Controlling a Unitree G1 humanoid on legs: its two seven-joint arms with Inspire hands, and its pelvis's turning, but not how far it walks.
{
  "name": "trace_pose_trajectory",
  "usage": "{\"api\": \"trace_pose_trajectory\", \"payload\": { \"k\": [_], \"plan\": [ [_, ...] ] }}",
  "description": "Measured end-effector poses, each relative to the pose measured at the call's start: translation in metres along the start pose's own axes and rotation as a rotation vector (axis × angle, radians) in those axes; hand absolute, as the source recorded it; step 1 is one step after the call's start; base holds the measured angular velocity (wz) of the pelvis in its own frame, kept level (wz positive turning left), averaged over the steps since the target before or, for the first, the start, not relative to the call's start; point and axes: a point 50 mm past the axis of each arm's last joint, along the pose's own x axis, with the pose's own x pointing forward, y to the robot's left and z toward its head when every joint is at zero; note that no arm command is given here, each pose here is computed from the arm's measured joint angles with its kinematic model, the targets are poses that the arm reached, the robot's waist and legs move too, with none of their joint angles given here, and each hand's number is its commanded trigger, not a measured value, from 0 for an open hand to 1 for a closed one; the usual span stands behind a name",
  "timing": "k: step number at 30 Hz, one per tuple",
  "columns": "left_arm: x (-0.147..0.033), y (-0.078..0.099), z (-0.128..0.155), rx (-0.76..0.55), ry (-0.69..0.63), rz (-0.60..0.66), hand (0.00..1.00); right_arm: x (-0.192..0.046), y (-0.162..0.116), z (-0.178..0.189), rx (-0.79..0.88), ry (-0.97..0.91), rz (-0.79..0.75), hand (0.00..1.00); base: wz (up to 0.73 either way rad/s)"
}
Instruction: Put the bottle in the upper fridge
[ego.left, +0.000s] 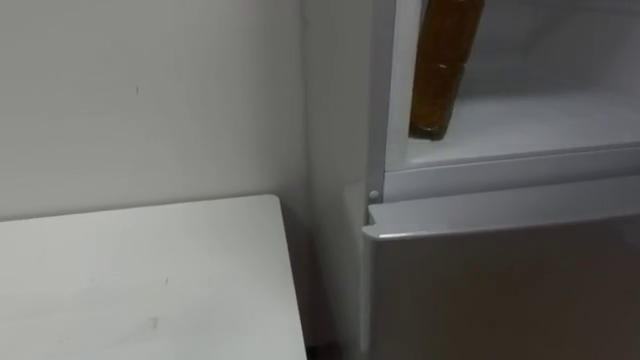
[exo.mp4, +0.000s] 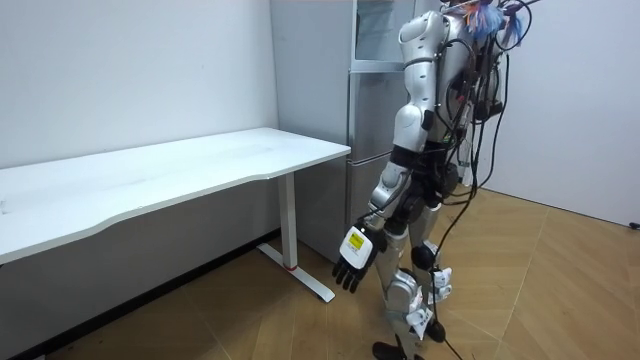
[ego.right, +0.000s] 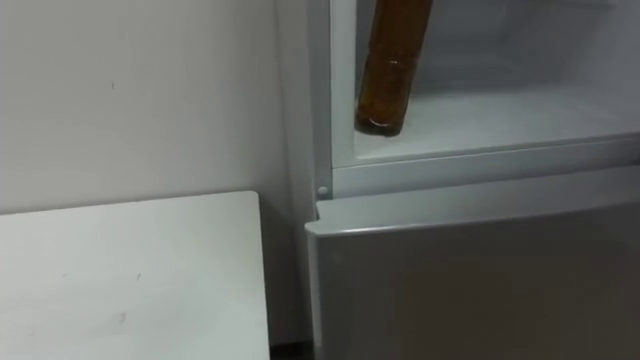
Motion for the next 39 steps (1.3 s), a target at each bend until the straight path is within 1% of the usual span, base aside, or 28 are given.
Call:
{"api": "trace_pose_trajectory", "payload": {
  "k": [5, 13, 18, 30, 35, 39],
  "plan": [
    [0.000, -0.001, -0.001, 0.018, 0.002, -0.002, 0.00, 0.000, 0.007, 0.005, 0.013, -0.050, 0.056, 0.00, 0.07],
    [0.000, 0.000, -0.002, 0.020, 0.007, 0.005, 0.00, -0.002, 0.013, 0.008, 0.033, -0.060, 0.116, 0.00, 0.01],
    [0.000, 0.000, -0.002, 0.024, 0.006, 0.005, 0.00, -0.005, 0.018, 0.012, -0.011, -0.129, 0.189, 0.00, 0.00],
    [0.000, -0.001, -0.002, 0.057, 0.022, -0.040, 0.00, -0.019, 0.038, 0.016, -0.169, -0.302, 0.429, 0.00, 0.02],
    [0.001, 0.005, -0.001, 0.064, 0.025, -0.045, 0.00, -0.031, 0.059, 0.014, -0.175, -0.345, 0.560, 0.00, 0.07],
    [0.002, 0.010, 0.001, 0.071, 0.030, -0.050, 0.00, -0.034, 0.074, 0.018, -0.148, -0.396, 0.592, 0.00, 0.02]
  ]
}}
